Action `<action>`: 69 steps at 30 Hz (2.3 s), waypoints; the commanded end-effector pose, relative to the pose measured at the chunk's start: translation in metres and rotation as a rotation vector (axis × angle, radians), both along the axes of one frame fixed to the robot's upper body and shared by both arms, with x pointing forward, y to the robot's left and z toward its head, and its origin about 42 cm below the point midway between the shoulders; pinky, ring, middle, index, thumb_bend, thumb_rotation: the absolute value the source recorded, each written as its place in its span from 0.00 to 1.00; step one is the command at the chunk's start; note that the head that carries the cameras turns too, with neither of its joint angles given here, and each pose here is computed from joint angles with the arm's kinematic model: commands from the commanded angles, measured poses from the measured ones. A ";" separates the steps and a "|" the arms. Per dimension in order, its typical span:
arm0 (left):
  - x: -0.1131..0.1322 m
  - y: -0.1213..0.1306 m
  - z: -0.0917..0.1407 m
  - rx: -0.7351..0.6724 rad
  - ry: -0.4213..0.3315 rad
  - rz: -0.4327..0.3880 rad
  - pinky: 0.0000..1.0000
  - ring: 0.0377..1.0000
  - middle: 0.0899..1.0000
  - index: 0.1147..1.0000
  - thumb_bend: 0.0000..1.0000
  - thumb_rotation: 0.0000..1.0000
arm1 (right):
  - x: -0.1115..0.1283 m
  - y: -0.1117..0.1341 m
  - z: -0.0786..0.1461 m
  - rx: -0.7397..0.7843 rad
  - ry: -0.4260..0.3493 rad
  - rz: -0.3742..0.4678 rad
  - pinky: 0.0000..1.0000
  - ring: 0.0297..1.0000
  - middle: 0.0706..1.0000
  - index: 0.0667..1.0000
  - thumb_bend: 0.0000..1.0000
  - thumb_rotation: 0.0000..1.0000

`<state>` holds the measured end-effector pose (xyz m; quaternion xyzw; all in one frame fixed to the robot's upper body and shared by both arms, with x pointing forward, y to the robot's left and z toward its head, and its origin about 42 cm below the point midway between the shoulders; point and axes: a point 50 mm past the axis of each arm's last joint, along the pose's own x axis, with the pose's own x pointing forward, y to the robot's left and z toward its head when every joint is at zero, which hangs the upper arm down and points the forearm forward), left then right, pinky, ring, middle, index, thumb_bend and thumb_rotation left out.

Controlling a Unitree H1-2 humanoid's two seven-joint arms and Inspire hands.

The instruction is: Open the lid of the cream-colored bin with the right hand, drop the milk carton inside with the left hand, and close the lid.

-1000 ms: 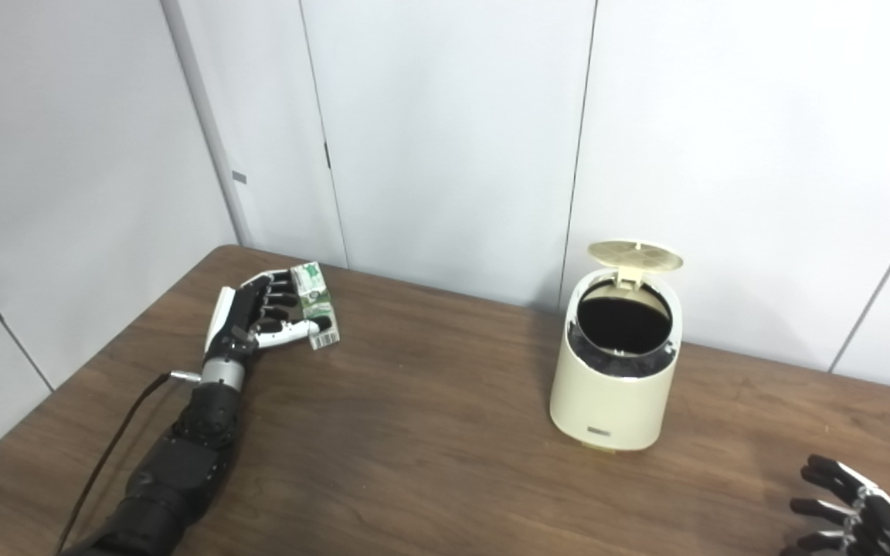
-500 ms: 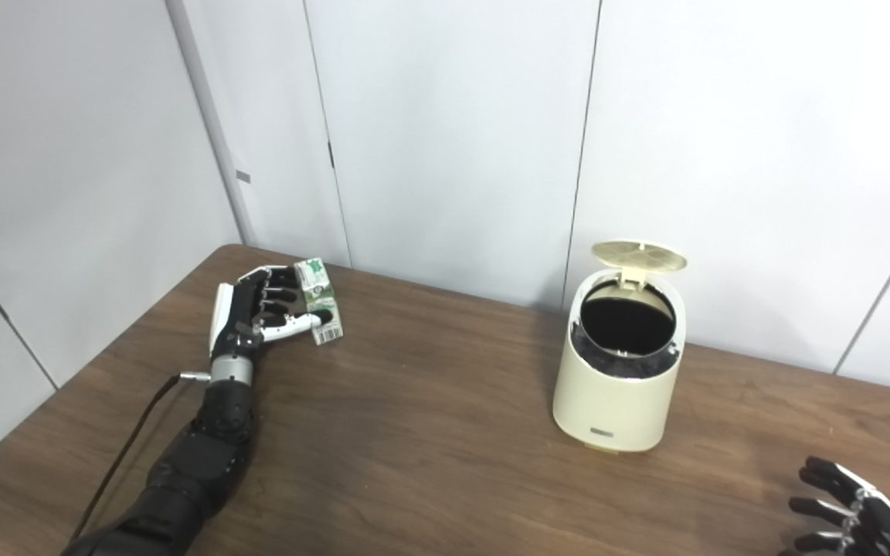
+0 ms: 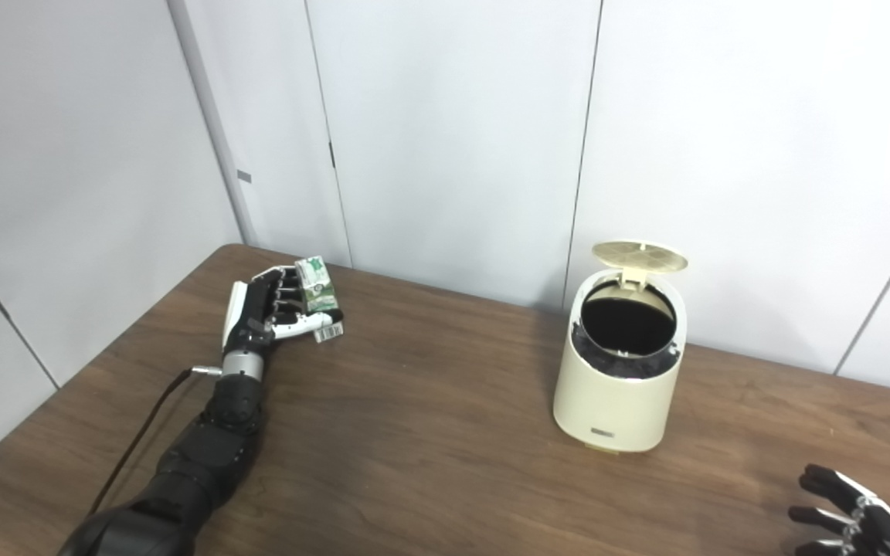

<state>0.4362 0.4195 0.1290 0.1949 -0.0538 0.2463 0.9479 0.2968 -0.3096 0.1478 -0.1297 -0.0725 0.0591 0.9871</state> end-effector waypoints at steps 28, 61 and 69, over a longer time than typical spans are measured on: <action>0.012 -0.013 0.024 0.025 -0.131 0.019 0.37 0.42 0.43 0.42 0.53 0.00 | -0.002 -0.006 0.013 -0.017 -0.059 -0.016 0.54 0.72 0.80 0.78 0.98 0.46; 0.000 -0.120 0.129 0.072 -0.495 -0.433 0.40 0.41 0.45 0.43 0.50 0.00 | 0.005 0.006 0.018 -0.009 -0.082 -0.004 0.57 0.75 0.85 0.82 0.88 0.34; -0.001 -0.149 0.148 0.126 -0.505 -0.535 0.39 0.41 0.45 0.45 0.50 0.00 | 0.005 0.014 0.026 -0.027 -0.086 -0.007 0.71 0.82 0.89 0.88 0.76 0.20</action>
